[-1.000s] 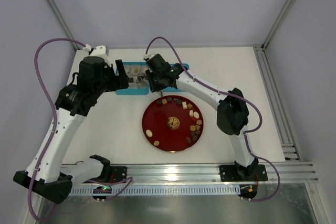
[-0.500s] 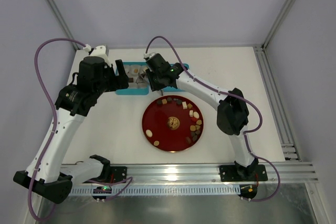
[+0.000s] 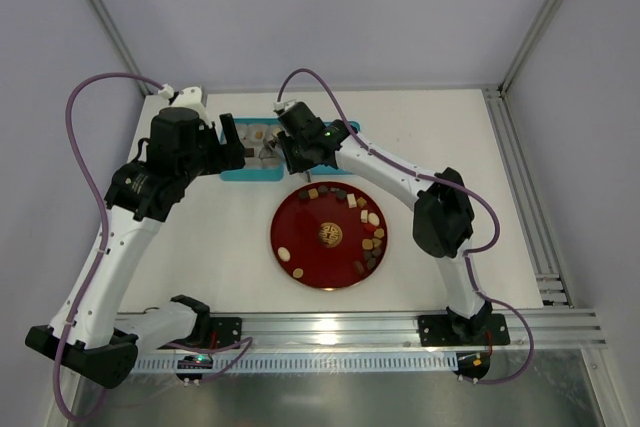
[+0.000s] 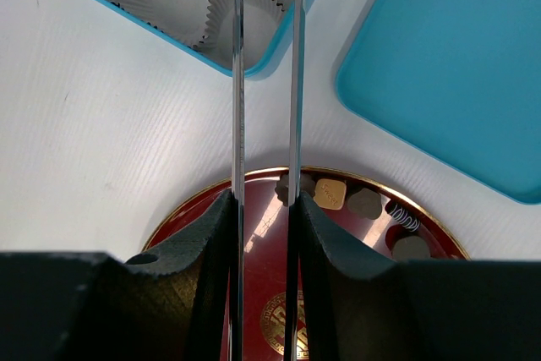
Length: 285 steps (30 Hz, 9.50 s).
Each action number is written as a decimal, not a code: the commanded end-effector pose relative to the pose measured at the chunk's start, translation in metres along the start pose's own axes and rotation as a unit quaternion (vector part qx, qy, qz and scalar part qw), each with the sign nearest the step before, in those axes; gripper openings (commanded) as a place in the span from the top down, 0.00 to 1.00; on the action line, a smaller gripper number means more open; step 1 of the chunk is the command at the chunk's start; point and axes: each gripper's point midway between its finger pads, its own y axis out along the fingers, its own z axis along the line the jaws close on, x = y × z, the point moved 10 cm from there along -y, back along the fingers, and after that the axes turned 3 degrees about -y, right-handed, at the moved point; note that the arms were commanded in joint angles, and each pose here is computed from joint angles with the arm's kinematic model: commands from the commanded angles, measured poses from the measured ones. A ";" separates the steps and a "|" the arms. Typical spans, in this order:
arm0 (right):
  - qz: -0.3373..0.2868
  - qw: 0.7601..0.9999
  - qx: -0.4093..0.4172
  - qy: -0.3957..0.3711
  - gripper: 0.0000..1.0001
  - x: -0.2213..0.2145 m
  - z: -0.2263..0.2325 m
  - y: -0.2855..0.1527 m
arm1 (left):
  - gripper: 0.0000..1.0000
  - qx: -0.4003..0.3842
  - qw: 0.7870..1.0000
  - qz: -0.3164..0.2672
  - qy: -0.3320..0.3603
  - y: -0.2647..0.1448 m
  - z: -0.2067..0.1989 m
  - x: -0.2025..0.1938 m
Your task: Pack the chocolate
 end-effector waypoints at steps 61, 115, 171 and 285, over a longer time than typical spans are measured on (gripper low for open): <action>-0.029 1.000 -0.006 0.002 0.60 0.012 -0.001 -0.017 | 0.17 -0.011 1.000 -0.019 -0.002 -0.003 -0.003 0.007; -0.096 0.965 -0.152 0.190 0.57 -0.032 -0.206 -0.108 | 0.17 -0.038 0.999 -0.014 -0.017 0.006 -0.011 0.010; 0.071 0.931 -0.223 0.280 0.42 -0.162 -0.278 -0.033 | 0.18 -0.038 0.995 0.087 -0.009 0.072 -0.014 -0.034; -0.052 0.962 0.006 0.268 0.15 -0.058 -0.241 -0.023 | 1.00 -0.019 0.958 0.281 0.055 0.371 -0.073 -0.089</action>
